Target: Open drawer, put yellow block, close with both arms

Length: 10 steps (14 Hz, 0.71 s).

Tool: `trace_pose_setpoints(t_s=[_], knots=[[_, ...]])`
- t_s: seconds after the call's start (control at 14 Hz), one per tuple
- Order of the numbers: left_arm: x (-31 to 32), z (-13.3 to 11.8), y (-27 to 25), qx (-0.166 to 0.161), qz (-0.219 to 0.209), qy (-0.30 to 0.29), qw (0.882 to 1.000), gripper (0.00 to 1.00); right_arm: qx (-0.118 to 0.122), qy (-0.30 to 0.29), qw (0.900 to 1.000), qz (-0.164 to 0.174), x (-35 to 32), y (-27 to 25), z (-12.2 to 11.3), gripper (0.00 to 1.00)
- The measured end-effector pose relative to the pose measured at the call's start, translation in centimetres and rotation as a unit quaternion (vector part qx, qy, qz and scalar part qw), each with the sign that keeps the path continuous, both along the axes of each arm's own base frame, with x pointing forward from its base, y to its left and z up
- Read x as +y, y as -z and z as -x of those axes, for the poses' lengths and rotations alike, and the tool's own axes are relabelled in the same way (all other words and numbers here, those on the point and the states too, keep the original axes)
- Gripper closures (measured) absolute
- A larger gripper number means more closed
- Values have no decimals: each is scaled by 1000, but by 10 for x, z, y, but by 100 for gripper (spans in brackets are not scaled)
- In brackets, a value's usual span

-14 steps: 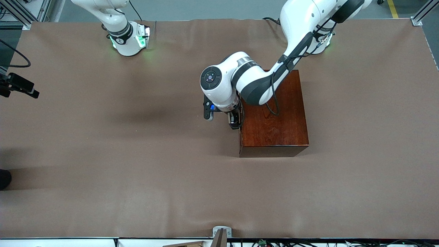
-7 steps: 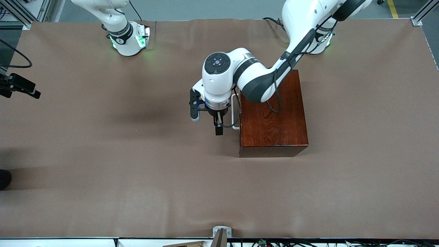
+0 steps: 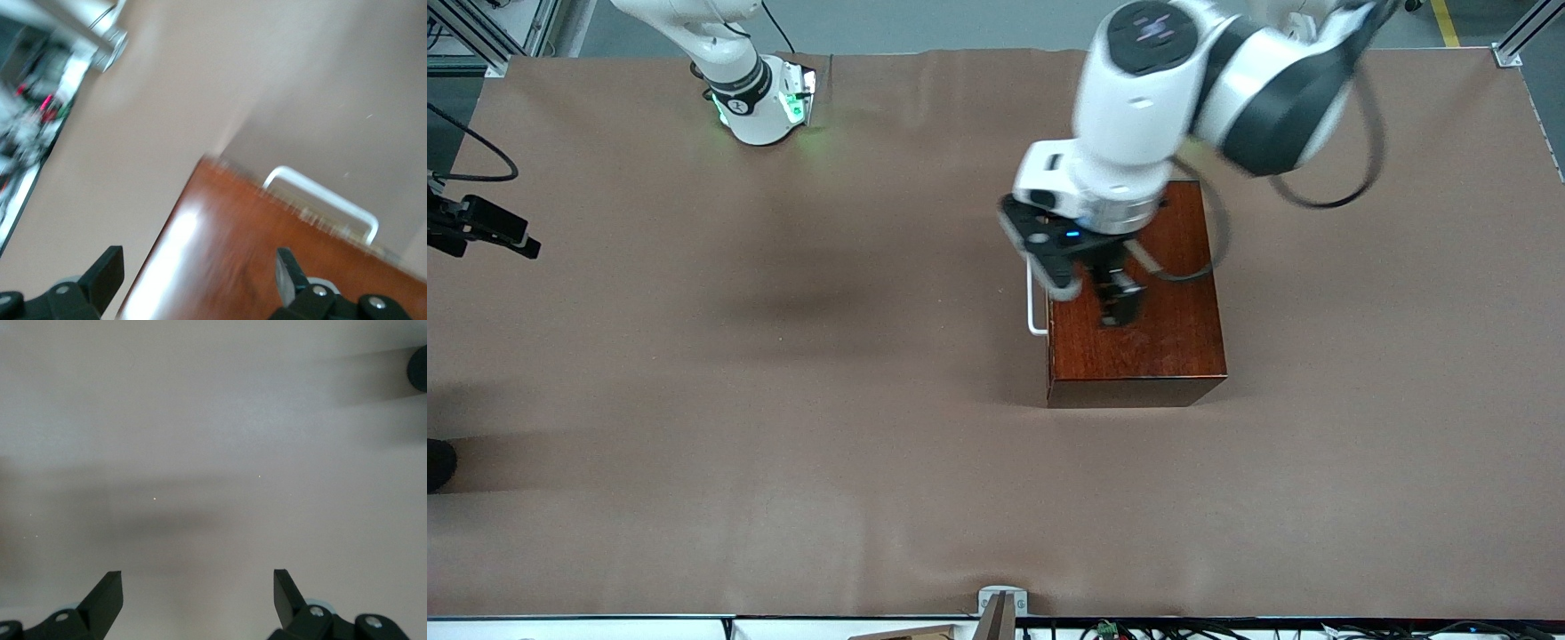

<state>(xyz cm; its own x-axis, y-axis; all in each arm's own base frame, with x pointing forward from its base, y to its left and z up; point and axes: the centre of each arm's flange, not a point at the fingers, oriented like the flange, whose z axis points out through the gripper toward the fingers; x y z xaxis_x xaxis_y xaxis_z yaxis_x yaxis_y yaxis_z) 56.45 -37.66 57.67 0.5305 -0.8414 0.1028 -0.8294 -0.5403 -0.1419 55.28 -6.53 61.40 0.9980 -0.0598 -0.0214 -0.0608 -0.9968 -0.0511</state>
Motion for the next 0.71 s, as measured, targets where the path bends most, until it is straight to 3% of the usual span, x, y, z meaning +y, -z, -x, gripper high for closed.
trace_pose_setpoints(t_s=[0.21, 0.57, 0.71], knots=[[100, -24, -39, 2, -10, -95, 995, 0, 2, 0, 1000, 0, 0, -1, 1, 0], [234, -44, -59, 60, 47, -211, 974, 0, 34, -5, 999, 13, -1, -4, 10, 0], [267, -42, -60, 85, 45, -238, 967, 0, 41, 7, 999, 12, 1, -8, 15, 0]])
